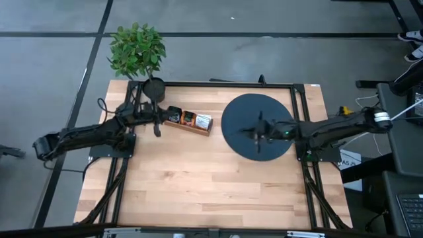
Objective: Pick & Place Tea
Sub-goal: Return to Home Position
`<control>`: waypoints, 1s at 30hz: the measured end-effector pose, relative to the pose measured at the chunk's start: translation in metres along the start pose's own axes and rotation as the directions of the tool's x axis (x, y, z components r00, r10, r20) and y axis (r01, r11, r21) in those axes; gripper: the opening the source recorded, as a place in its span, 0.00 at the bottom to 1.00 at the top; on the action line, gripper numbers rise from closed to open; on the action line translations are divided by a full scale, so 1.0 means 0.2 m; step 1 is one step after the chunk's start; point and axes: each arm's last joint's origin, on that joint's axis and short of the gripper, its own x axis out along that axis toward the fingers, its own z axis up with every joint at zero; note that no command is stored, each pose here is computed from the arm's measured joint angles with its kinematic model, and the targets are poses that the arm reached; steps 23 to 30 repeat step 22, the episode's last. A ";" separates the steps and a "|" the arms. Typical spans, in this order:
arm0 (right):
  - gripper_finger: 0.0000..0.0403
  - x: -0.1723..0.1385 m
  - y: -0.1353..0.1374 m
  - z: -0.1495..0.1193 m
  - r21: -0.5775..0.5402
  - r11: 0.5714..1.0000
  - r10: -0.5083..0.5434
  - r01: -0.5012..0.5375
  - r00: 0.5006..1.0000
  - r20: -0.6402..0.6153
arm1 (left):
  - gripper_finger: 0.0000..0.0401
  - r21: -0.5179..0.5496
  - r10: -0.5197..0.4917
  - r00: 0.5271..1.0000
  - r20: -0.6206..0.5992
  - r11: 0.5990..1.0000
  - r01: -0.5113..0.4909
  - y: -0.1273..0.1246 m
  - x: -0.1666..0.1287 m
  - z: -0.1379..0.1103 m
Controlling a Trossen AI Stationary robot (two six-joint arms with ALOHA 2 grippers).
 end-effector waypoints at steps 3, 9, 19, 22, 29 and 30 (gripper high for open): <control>0.05 -0.10 -0.04 -0.07 0.020 1.000 -0.025 0.024 1.000 0.019 | 0.01 0.010 -0.004 1.000 -0.012 1.000 0.004 -0.03 0.00 0.00; 0.01 -0.27 -0.10 -0.21 0.074 0.995 -0.072 0.066 0.995 0.074 | 0.00 0.014 -0.021 1.000 -0.014 1.000 0.021 -0.07 -0.01 0.00; 0.06 -0.43 -0.12 -0.34 0.088 0.993 -0.088 0.076 0.986 0.141 | 0.00 0.025 -0.015 0.999 -0.037 1.000 0.016 -0.14 -0.06 0.00; 0.05 -0.45 -0.12 -0.38 0.087 0.993 -0.094 0.082 0.986 0.140 | 0.00 0.055 -0.010 1.000 -0.027 0.998 0.012 -0.16 -0.07 0.01; 0.05 -0.45 -0.12 -0.38 0.087 0.993 -0.094 0.082 0.986 0.140 | 0.00 0.055 -0.010 1.000 -0.027 0.998 0.012 -0.16 -0.07 0.01; 0.05 -0.45 -0.12 -0.38 0.087 0.993 -0.094 0.082 0.986 0.140 | 0.00 0.055 -0.010 1.000 -0.027 0.998 0.012 -0.16 -0.07 0.01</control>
